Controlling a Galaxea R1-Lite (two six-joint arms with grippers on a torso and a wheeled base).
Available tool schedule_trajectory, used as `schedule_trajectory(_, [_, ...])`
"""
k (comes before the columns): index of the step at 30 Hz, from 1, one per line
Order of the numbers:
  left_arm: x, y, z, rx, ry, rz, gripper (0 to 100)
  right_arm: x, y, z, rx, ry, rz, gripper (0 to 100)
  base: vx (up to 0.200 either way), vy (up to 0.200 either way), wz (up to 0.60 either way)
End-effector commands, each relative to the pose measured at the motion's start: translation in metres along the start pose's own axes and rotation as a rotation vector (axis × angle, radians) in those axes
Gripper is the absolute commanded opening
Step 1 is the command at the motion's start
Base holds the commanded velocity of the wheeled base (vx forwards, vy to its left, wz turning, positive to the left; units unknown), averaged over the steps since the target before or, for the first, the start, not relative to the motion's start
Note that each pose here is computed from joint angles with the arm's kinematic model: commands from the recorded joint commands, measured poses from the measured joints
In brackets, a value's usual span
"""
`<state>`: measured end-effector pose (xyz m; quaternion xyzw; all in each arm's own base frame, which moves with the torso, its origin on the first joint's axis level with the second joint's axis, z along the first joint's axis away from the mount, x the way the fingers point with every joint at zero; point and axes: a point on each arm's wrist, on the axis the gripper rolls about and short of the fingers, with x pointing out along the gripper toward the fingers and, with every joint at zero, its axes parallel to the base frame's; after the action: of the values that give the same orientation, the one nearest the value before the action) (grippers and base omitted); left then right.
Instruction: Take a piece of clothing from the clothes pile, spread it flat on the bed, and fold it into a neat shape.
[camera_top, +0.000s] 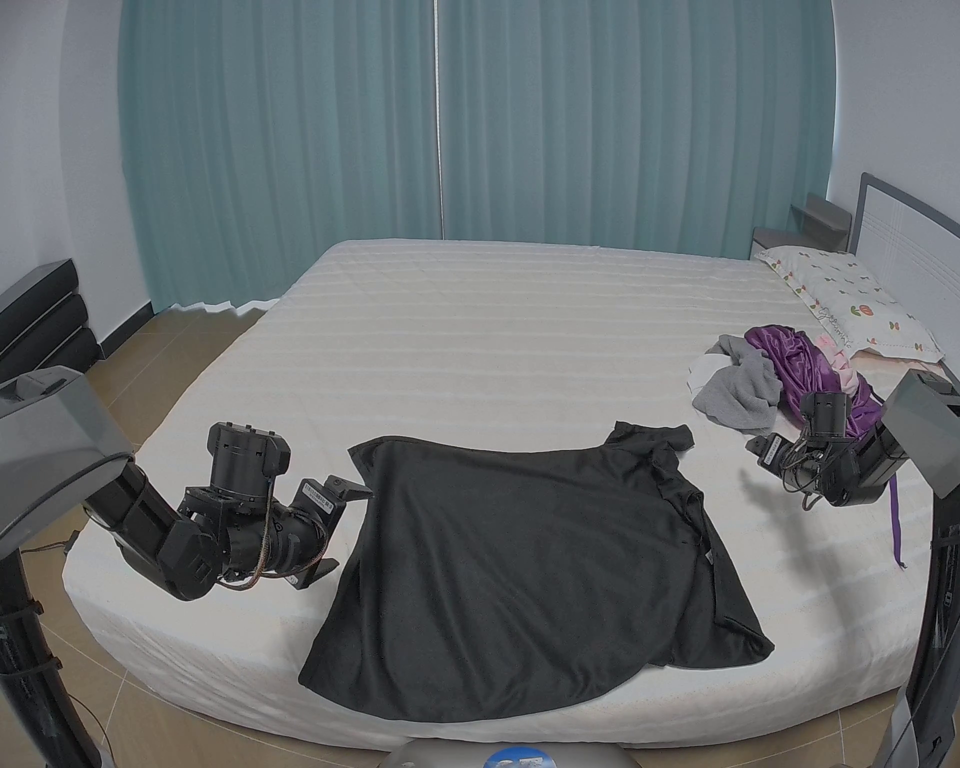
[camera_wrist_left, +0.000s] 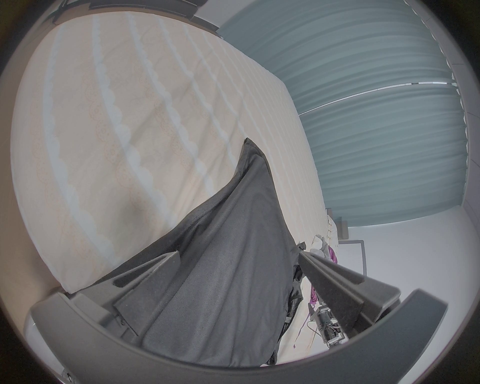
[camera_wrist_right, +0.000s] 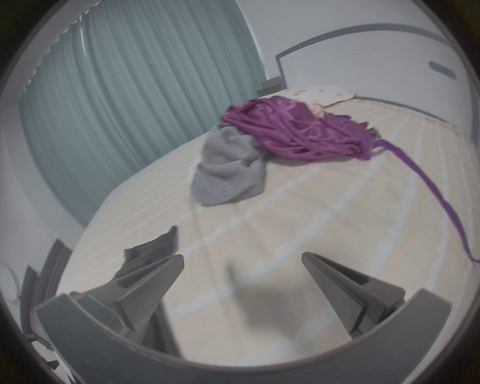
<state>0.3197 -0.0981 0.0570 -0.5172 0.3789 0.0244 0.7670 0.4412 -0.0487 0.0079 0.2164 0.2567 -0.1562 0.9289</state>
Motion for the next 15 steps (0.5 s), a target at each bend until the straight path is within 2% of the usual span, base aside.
schedule_trajectory(1, [0.001,0.001,0.000,-0.002,0.000,0.002,100,-0.020,0.002,0.004,0.021,0.007,0.076,100,0.000,0.000,0.00])
schedule_trajectory(2, [0.001,0.001,0.000,-0.002,0.000,0.002,100,-0.028,0.010,-0.002,0.009,0.024,0.136,100,0.000,0.000,0.00])
schedule_trajectory(4, [0.001,0.001,0.000,-0.002,0.000,0.002,100,-0.034,0.019,-0.008,-0.005,0.033,0.175,100,0.000,0.000,0.00])
schedule_trajectory(15, [0.001,0.001,0.000,-0.002,0.000,0.004,100,-0.048,0.081,-0.051,-0.107,0.110,0.309,100,0.000,0.000,0.00])
